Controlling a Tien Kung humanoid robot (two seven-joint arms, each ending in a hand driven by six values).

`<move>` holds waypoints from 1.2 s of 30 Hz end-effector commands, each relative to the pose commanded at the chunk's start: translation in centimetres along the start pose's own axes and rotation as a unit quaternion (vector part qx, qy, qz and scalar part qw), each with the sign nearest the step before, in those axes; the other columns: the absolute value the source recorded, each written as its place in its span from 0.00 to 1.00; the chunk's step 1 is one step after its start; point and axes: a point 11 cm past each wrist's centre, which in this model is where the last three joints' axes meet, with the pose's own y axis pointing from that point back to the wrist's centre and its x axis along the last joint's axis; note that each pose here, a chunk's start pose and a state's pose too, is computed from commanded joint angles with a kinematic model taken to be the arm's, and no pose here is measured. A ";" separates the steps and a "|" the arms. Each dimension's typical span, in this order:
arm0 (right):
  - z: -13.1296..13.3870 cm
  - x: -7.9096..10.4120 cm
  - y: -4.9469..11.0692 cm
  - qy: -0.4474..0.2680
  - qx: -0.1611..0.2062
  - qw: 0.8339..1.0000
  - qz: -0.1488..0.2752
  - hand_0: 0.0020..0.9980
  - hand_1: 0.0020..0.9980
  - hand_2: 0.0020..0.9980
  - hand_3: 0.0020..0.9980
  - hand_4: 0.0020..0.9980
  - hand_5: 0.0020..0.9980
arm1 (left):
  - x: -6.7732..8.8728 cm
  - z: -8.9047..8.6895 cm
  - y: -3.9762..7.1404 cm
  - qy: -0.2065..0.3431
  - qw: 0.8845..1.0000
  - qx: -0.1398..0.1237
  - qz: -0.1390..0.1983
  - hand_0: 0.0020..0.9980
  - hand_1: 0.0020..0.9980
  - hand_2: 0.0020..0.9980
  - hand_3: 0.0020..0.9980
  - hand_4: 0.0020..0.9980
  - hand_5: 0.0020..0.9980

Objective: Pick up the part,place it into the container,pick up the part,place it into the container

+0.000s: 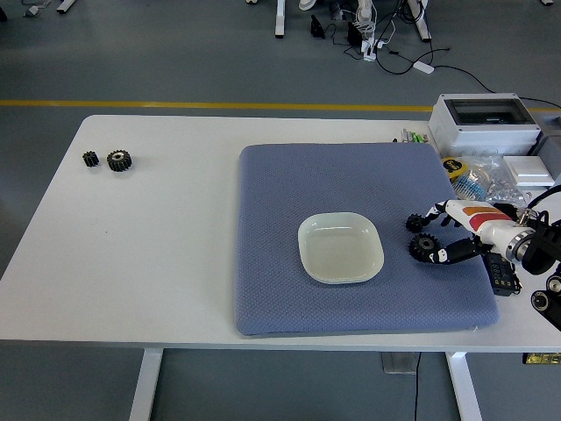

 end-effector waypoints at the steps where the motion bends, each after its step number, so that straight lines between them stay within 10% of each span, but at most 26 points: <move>1: 0.1 -0.1 0.0 0.000 -0.001 1.000 -0.001 0.57 0.63 0.70 0.64 1.00 0.34 | 0.0 0.0 0.0 0.000 1.000 0.000 0.000 0.73 0.70 0.68 0.56 0.65 0.59; 22: 0.0 -1.7 -0.6 -0.007 -0.003 1.000 -0.023 0.49 0.58 0.66 0.60 0.99 0.32 | -0.1 0.2 0.0 -0.001 1.000 -0.002 0.001 0.73 0.70 0.68 0.56 0.65 0.59; 23: -0.1 -1.7 -0.6 -0.006 0.000 1.000 -0.021 0.34 0.47 0.55 0.53 0.88 0.29 | -0.1 0.2 0.0 -0.001 1.000 -0.002 0.001 0.72 0.70 0.68 0.56 0.65 0.59; 36: -0.7 -1.1 -0.7 0.005 0.015 1.000 -0.011 0.29 0.43 0.50 0.50 0.75 0.27 | -0.1 0.2 0.0 -0.003 1.000 -0.002 0.001 0.72 0.70 0.68 0.56 0.65 0.59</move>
